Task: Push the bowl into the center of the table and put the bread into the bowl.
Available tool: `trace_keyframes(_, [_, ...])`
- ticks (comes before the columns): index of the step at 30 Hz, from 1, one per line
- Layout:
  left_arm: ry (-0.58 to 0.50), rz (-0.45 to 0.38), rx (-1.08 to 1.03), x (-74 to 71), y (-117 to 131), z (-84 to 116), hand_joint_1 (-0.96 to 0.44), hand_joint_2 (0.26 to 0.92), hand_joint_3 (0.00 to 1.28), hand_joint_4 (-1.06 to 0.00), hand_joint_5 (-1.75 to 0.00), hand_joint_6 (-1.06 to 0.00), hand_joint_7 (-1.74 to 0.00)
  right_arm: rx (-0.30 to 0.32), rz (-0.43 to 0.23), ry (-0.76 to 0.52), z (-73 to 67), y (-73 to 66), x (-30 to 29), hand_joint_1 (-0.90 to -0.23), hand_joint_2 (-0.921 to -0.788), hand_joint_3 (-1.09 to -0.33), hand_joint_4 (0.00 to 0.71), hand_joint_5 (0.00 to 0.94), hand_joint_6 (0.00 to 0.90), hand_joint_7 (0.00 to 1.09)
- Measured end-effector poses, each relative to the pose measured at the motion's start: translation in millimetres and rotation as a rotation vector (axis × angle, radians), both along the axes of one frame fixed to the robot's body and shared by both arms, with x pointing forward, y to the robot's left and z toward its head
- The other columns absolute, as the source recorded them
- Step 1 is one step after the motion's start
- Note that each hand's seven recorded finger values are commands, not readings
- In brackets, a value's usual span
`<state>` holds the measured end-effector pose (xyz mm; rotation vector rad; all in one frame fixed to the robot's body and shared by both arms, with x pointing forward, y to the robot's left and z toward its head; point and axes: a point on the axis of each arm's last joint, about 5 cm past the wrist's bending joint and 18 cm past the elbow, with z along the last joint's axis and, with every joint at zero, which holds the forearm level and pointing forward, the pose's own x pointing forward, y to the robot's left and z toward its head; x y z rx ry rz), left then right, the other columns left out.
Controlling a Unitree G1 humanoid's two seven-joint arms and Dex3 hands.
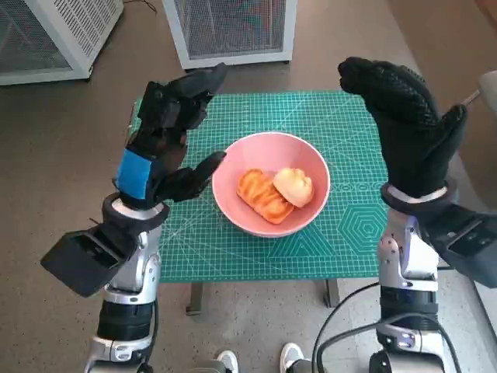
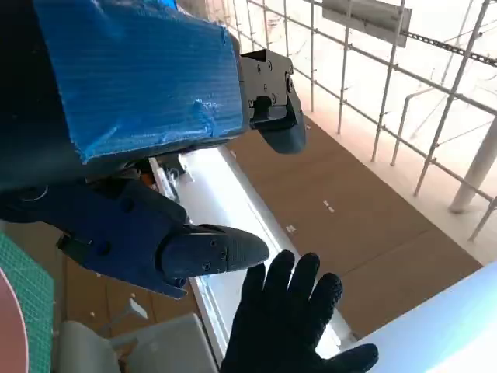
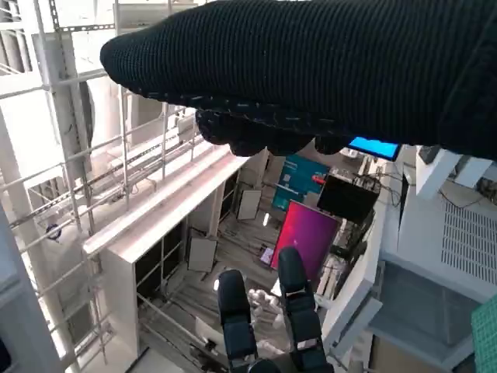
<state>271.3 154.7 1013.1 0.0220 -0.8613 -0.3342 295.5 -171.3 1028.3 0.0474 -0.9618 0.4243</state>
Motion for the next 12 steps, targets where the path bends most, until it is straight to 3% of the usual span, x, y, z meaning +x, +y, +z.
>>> trace_keyframes(4, [-0.007,-0.004,0.0,1.3,-1.1,1.9,-0.48,0.921,0.42,-0.04,-0.52,0.0,-0.91,-0.002,-0.001,-0.004,1.1,0.4,0.4,-0.374,-0.921,-0.524,0.535,0.094,0.191,0.8])
trace_keyframes(12, [-0.025,0.001,0.005,2.9,-1.8,4.2,-0.48,0.921,0.42,0.0,-0.59,0.0,-0.92,-0.004,-0.003,-0.015,1.5,0.7,0.2,-0.37,-0.921,-0.526,0.526,0.085,0.187,0.8])
